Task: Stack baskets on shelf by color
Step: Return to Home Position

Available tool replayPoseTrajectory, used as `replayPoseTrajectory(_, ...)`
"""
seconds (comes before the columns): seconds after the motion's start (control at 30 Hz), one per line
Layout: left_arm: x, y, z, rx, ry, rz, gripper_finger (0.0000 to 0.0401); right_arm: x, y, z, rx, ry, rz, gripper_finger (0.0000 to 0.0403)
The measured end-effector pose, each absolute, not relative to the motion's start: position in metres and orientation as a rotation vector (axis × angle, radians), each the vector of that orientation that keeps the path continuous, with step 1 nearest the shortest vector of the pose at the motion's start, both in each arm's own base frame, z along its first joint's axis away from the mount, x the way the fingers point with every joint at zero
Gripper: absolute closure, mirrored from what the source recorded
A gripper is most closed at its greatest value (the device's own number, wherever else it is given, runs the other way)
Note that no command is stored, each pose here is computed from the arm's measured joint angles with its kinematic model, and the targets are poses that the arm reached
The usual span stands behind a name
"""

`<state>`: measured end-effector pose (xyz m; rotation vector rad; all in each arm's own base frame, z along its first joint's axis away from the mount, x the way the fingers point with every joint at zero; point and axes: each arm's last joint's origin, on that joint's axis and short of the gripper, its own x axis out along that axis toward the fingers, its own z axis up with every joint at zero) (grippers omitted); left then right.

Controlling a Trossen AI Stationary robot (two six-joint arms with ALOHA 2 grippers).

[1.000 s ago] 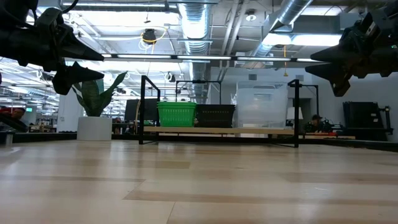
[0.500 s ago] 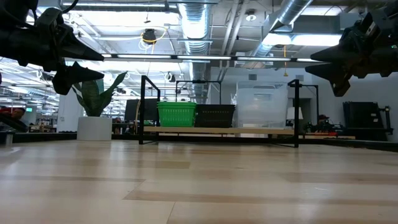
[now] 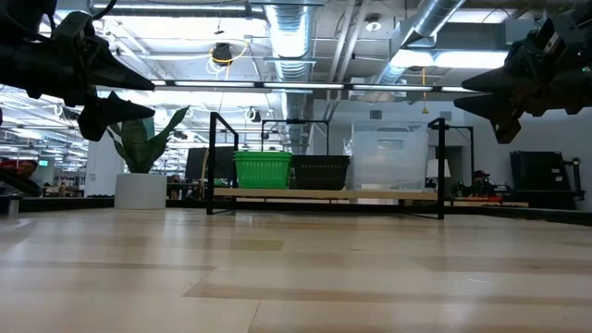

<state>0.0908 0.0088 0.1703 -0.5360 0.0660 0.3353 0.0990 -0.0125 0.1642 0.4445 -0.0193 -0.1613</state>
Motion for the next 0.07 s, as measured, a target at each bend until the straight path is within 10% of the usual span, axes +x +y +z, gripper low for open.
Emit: replayPoseTrajectory(0.07, 0.0908, 0.0088, 0.1703, -0.536, 0.066, 0.335, 0.0165, 0.099, -0.0125, 0.1641, 0.445, -0.019, -0.161, 0.0219)
